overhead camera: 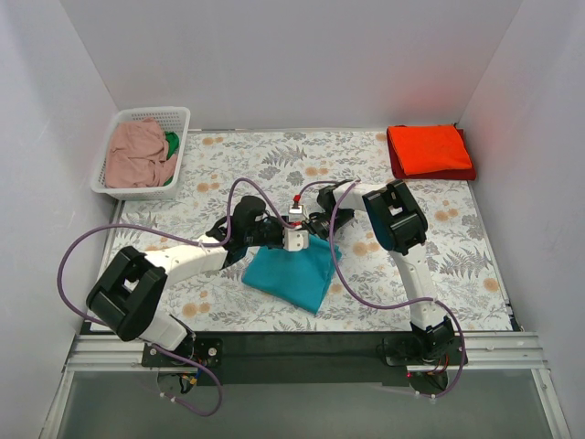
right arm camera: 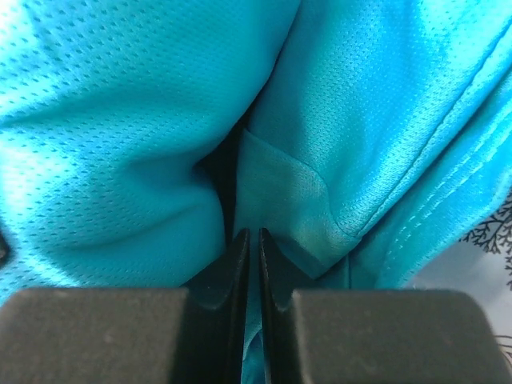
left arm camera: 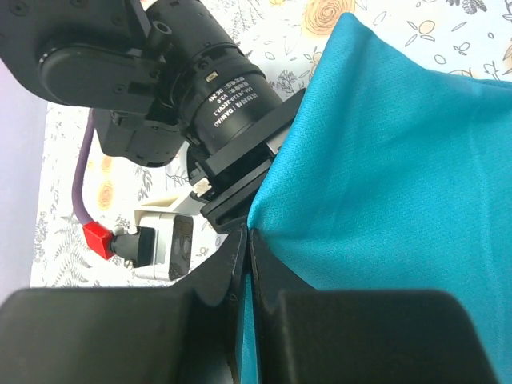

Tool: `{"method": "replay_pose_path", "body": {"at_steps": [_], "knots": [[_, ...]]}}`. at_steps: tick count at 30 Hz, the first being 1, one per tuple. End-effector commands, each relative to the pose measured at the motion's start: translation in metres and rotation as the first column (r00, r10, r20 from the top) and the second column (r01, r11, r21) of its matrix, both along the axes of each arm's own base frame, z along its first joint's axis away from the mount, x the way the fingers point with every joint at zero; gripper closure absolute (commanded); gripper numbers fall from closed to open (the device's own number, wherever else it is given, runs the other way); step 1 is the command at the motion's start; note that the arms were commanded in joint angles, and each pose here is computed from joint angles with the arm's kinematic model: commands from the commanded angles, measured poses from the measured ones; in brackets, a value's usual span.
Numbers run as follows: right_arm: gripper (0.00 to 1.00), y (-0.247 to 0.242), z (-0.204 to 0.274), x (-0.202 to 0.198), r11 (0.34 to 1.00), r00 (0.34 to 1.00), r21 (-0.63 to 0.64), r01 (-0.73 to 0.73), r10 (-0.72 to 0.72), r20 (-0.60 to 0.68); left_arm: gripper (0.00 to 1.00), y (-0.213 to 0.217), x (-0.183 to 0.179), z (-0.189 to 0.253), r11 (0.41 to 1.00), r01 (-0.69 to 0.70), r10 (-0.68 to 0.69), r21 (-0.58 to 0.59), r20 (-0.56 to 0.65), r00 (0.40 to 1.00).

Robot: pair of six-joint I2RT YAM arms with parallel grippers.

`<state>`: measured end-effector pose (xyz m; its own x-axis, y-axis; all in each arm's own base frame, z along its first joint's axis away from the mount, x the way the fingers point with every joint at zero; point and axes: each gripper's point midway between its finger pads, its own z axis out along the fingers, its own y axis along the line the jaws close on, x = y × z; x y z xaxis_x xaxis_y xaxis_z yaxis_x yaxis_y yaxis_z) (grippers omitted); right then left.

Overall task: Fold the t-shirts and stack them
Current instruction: Fold the tshirt

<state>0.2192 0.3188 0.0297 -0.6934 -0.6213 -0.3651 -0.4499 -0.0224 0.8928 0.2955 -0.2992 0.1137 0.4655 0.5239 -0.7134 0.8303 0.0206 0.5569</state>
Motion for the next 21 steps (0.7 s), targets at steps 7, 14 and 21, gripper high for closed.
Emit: {"method": "replay_pose_path", "body": {"at_steps": [7, 14, 21], "knots": [[0.86, -0.010, -0.020, -0.016, 0.998, 0.999, -0.050, -0.028, 0.027, -0.025, 1.00, -0.008, 0.010, 0.028, 0.994, 0.016, -0.002, -0.105, 0.126, 0.992], [0.84, -0.013, -0.003, 0.009, 0.998, 0.999, -0.066, 0.012, -0.009, 0.045, 1.00, -0.009, 0.008, 0.015, 0.990, 0.031, -0.003, -0.134, 0.206, 0.979], [0.80, -0.015, 0.016, 0.041, 0.985, 0.979, -0.168, 0.044, -0.009, 0.203, 1.00, -0.011, -0.002, 0.009, 0.985, 0.062, -0.017, -0.160, 0.265, 0.964]]}}
